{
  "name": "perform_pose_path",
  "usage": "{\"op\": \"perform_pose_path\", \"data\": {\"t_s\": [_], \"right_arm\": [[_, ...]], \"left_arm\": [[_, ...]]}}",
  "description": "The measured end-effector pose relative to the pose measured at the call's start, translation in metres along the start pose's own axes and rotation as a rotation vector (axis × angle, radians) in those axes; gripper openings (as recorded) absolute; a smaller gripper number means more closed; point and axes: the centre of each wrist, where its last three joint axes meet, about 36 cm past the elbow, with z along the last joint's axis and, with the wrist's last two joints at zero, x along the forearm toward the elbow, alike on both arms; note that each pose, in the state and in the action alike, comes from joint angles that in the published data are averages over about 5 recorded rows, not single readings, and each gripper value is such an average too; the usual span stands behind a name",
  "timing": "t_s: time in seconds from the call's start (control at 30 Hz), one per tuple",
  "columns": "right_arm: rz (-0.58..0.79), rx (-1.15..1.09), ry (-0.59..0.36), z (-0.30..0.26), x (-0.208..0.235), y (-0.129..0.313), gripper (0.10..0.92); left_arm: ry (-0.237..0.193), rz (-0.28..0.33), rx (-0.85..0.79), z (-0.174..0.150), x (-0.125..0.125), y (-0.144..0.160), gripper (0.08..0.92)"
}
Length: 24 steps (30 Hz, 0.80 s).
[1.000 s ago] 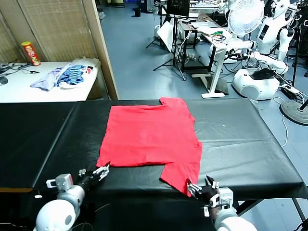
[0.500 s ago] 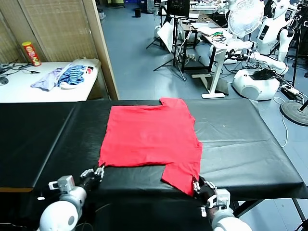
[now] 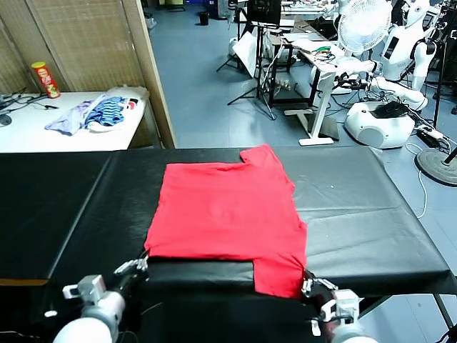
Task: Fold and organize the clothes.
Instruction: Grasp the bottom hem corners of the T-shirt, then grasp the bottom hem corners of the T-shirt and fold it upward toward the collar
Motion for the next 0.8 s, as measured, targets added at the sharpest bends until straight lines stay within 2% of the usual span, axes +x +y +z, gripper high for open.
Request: {"op": "perform_pose_path", "data": {"t_s": [0.1, 0.23, 0.43, 0.63, 0.7, 0.8], "right_arm": [[-0.016, 0.003, -0.052, 0.007, -0.025, -0.005, 0.123], [-0.026, 0.013, -0.115, 0.014, -0.064, -0.011, 0.123], [-0.032, 0.033, -0.174, 0.021, -0.115, -0.018, 0.123], [-0.070, 0.047, -0.191, 0.030, -0.153, -0.022, 0.124], [-0.093, 0.045, -0.183, 0.031, -0.159, -0.025, 0.148], [-0.117, 0.047, -0.166, 0.029, -0.156, -0.029, 0.267]], "left_arm": [[-0.052, 0.008, 0.006, -0.003, 0.000, -0.002, 0.126], [-0.117, 0.016, -0.014, -0.006, -0.013, -0.005, 0.126], [-0.175, -0.007, -0.090, -0.009, -0.044, -0.005, 0.126], [-0.199, -0.046, -0.170, -0.007, -0.076, -0.001, 0.126], [-0.199, -0.061, -0.191, -0.005, -0.086, 0.002, 0.126], [-0.190, -0.080, -0.210, -0.002, -0.100, 0.006, 0.143]]}}
